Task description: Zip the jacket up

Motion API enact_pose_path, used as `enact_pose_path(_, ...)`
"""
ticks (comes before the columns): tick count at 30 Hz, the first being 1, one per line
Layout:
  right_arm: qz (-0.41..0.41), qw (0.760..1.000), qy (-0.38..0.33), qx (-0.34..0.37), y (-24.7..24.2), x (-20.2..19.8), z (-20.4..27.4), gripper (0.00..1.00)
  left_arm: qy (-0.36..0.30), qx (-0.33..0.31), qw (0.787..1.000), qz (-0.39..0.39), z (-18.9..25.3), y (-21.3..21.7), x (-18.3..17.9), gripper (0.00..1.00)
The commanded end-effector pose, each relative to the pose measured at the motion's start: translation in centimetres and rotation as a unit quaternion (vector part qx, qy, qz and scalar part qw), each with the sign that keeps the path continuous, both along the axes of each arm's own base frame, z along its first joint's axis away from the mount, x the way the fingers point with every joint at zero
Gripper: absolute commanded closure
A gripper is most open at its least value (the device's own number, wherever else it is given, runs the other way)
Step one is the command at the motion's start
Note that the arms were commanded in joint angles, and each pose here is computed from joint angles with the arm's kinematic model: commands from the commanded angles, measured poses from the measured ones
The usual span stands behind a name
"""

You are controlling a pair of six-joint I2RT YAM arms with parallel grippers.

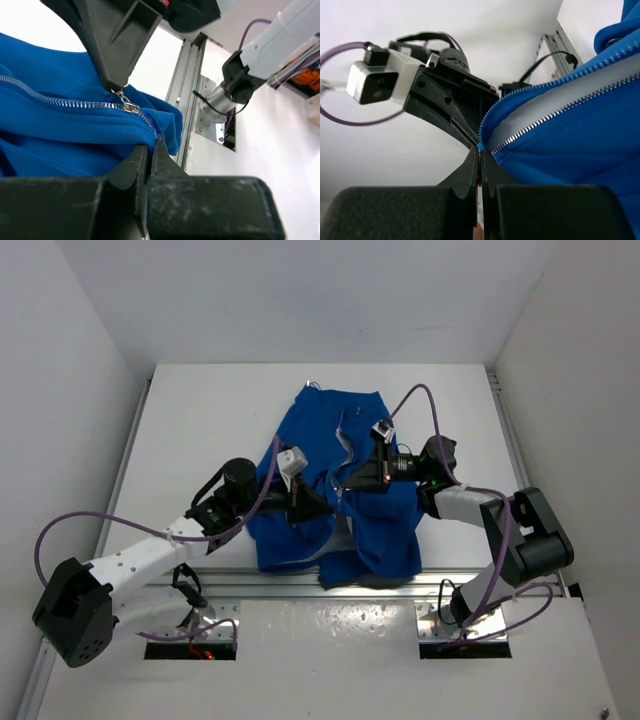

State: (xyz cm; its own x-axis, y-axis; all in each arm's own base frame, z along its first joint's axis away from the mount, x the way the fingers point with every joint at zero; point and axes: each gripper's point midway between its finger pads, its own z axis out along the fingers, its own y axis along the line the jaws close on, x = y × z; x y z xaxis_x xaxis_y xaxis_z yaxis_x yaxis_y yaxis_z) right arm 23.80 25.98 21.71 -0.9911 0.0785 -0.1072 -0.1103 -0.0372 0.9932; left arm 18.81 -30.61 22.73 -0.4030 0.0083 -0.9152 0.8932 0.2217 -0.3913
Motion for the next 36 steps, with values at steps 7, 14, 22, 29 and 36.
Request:
enact_pose_path(7, -0.026, 0.989, -0.144, -0.026, -0.7, 3.2, 0.6, 1.00, -0.086, 0.013, 0.988, -0.132, 1.2, -0.3, -5.7, 1.00)
enact_pose_path(14, -0.030, 0.986, -0.154, -0.055, -1.2, 4.4, -1.3, 1.00, -0.106, 0.014, 0.981, -0.162, 1.4, 0.2, -7.4, 1.00)
enact_pose_path(22, -0.056, 0.972, -0.193, -0.123, -3.0, 9.1, -3.9, 1.00, -0.139, 0.036, 0.969, -0.203, 0.5, 0.9, -9.5, 1.00)
enact_pose_path(29, -0.103, 0.939, -0.231, -0.231, -6.8, 15.4, -6.6, 1.00, -0.155, 0.047, 0.962, -0.220, 0.2, 1.4, -10.6, 1.00)
enact_pose_path(36, -0.172, 0.890, -0.286, -0.310, -11.5, 23.6, -6.1, 1.00, -0.168, 0.061, 0.957, -0.228, -0.4, 2.2, -11.2, 1.00)
